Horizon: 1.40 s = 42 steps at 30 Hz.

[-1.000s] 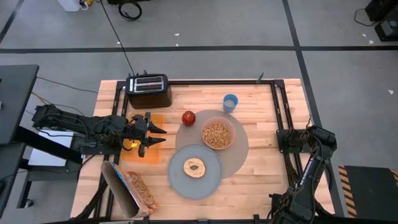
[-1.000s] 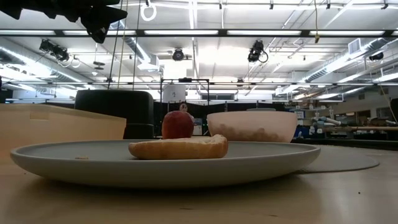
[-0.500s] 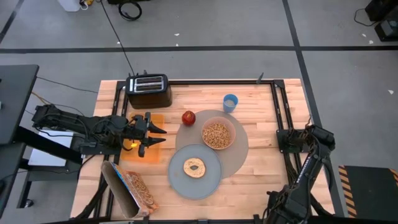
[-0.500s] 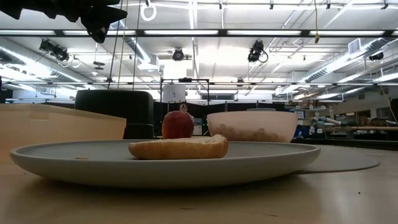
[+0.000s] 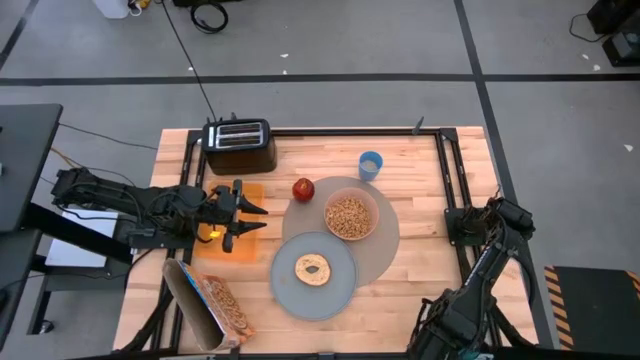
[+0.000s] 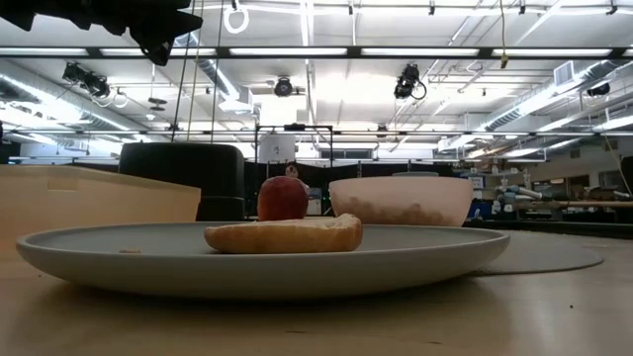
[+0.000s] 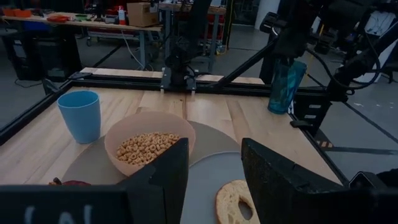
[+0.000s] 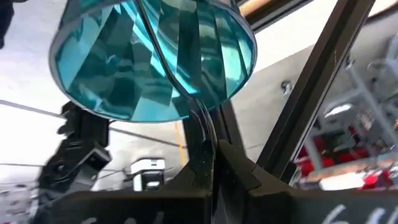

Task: Arrange a breakfast setting
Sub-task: Put the spoon from the blue glass on the table mat

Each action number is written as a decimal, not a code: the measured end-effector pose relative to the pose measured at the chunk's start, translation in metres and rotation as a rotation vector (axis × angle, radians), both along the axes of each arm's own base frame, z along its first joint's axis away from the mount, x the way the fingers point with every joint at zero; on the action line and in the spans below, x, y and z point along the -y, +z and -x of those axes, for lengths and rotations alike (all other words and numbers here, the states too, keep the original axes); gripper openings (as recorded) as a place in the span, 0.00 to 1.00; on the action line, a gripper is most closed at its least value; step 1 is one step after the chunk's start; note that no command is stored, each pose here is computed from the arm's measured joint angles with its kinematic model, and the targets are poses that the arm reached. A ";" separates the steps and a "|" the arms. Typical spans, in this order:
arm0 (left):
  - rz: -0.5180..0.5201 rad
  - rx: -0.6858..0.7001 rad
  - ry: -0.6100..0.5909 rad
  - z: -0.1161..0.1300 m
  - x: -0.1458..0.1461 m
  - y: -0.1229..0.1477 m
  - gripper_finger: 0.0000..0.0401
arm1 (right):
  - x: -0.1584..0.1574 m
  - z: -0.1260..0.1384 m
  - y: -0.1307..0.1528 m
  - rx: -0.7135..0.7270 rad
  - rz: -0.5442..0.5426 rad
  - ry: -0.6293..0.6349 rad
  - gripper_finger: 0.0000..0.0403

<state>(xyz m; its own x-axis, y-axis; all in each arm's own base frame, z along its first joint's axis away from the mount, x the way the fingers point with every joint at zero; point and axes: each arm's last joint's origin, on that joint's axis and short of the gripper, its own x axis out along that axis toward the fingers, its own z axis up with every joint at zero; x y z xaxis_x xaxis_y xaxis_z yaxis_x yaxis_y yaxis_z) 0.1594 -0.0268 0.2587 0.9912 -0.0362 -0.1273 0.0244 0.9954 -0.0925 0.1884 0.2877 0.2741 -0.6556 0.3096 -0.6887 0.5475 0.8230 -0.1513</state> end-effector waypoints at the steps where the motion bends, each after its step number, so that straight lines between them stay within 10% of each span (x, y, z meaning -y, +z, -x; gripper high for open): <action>1: -0.008 0.000 -0.001 0.000 0.000 0.000 0.39 | 0.001 -0.002 0.000 -0.011 0.002 -0.018 0.04; 42: -0.125 -0.073 -0.020 0.001 0.000 -0.007 0.39 | 0.036 -0.051 0.026 -0.131 -0.092 -0.302 0.04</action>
